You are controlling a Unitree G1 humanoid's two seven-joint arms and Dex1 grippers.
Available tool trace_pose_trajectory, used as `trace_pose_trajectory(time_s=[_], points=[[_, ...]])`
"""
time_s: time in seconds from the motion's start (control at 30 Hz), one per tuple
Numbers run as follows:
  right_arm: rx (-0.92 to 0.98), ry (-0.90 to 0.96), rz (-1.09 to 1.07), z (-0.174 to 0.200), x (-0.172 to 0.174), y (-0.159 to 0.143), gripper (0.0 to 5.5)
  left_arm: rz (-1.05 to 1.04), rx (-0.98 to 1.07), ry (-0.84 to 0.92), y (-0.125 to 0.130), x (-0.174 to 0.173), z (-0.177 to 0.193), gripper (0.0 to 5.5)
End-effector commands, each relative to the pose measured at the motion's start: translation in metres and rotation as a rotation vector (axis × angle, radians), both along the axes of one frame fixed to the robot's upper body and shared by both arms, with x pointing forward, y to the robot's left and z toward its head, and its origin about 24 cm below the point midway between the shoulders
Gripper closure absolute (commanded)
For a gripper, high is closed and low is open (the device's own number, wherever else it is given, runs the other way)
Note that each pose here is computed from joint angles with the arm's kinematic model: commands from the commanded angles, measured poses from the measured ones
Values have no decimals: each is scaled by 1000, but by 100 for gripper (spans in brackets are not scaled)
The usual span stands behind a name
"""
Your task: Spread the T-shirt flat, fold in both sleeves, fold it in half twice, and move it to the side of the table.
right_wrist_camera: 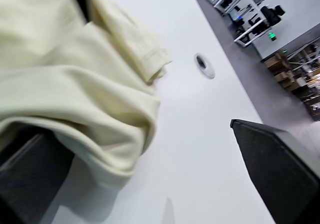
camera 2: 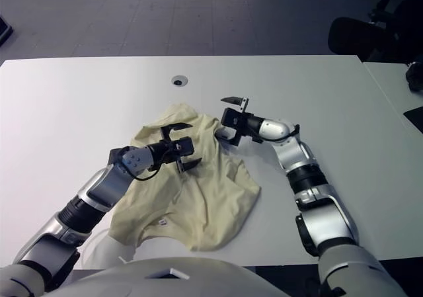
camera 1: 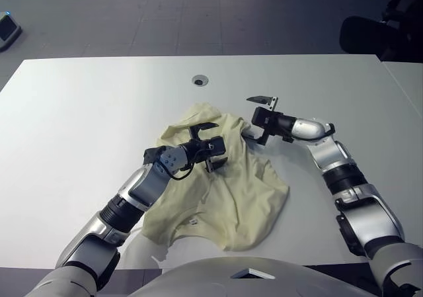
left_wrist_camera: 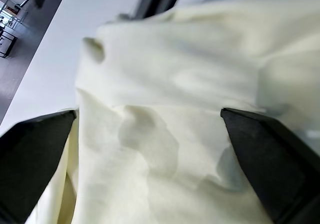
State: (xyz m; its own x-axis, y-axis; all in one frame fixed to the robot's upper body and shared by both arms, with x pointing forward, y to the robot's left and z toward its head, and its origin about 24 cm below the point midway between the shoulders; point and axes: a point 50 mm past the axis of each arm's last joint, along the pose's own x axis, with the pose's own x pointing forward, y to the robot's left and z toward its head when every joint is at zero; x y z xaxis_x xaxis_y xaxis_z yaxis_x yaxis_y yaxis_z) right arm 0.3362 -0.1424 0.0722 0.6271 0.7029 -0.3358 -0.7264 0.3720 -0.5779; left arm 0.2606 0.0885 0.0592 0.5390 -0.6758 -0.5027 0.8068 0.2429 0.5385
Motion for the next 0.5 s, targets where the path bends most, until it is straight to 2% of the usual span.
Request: trace_pose_trajectory(time_s=[0.03,0.23,0.5], points=[[-16,23,-68,-17,9,3,12,-30,166,217,22,-24,-42,10],[17,-34,-306,-21,24,-21,12,-58,180,224,25,-27,-40,10],[199,-263,-568,32,47,-56,12,-35,175,234,27,-30,-43,10]])
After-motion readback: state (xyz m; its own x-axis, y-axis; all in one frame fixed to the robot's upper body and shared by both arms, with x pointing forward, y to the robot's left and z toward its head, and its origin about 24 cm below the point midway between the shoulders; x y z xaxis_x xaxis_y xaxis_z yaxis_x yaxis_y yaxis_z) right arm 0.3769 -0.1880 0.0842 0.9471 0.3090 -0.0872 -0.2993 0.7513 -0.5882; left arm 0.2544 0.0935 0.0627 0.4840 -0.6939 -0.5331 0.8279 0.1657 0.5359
